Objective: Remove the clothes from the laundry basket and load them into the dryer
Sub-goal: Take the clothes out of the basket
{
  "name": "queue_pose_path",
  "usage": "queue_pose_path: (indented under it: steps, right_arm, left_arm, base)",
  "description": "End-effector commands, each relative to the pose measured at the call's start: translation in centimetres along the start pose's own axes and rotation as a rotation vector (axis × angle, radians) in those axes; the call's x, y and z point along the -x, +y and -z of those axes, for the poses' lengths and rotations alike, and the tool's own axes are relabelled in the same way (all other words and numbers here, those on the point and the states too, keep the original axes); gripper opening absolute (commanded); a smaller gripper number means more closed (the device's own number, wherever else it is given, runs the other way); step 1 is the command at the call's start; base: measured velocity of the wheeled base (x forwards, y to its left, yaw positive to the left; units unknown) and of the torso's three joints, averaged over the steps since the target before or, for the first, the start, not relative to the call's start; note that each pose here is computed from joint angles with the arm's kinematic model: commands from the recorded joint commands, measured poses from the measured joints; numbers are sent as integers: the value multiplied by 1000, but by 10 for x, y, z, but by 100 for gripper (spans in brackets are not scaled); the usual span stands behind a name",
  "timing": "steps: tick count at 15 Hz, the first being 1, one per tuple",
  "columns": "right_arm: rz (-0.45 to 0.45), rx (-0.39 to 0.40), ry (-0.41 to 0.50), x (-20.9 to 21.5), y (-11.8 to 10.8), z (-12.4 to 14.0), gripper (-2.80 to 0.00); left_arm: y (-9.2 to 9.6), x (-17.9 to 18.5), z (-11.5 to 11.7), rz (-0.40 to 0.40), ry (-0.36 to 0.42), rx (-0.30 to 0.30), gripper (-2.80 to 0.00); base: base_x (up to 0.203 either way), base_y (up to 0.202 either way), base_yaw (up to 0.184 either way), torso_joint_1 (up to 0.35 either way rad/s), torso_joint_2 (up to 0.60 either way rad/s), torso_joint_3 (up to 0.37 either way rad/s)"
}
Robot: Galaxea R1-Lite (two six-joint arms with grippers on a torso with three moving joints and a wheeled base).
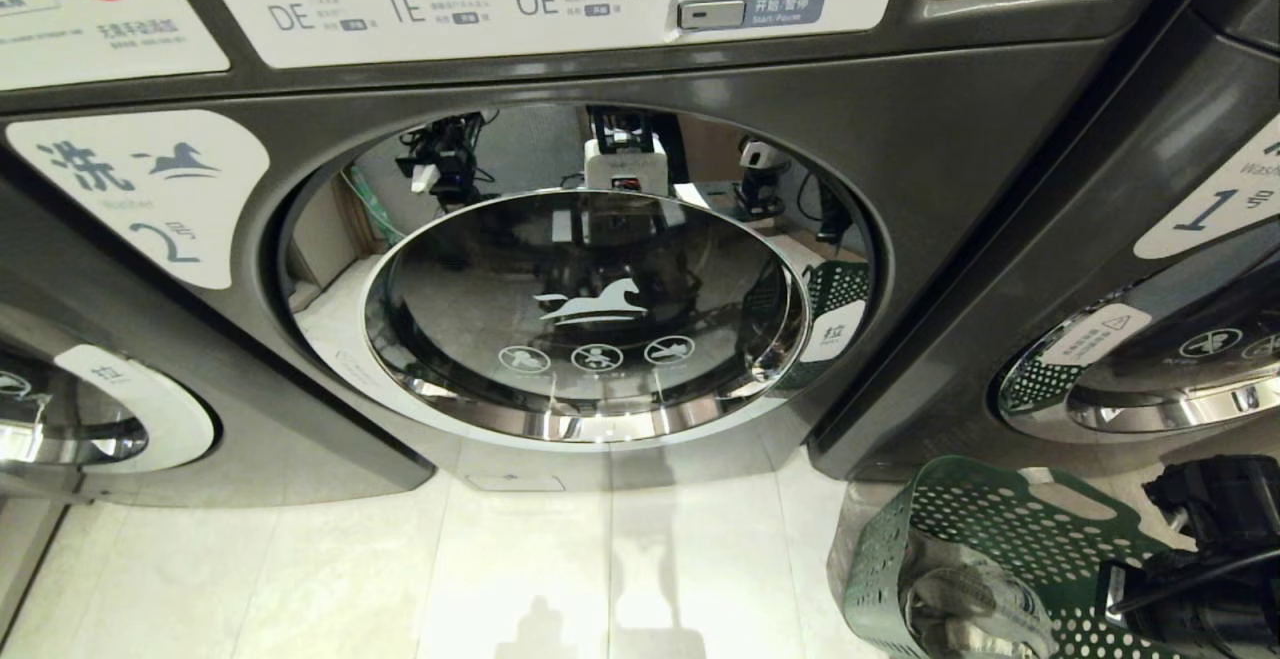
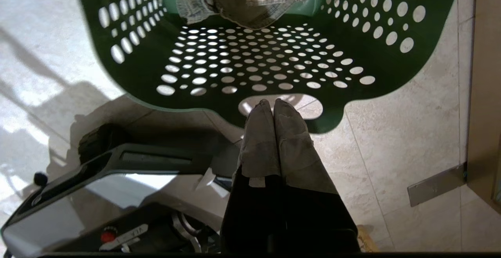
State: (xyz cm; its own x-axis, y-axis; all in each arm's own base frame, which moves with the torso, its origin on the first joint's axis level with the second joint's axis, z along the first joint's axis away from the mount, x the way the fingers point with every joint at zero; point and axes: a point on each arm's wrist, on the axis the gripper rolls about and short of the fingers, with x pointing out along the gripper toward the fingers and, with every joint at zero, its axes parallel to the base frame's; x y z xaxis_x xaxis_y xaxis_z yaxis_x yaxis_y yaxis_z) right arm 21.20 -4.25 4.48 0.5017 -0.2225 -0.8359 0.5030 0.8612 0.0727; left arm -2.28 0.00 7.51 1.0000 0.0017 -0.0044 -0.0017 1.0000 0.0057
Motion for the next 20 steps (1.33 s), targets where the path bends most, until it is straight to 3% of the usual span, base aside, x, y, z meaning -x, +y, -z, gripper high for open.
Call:
queue_pose_path:
  steps: [1,5,11,20]
  right_arm:
    - [29,-17,46,-27,-6,4,-280]
    - [22,21,42,-63,-13,8,-280]
    - [-63,126,8,-104,-16,14,-280]
    - [-80,157,10,-151,-20,44,-280]
  left_arm:
    - [0,0,1,0,2,0,-280]
    - [0,0,1,0,2,0,-280]
    - [0,0,1,-1,2,0,-280]
    - [0,0,1,-1,2,0,-280]
  base:
    - [0,0,0,3,2,-198]
    - [0,0,0,2,2,-196]
    - [0,0,0,2,3,-196]
    - [0,0,0,2,3,-105]
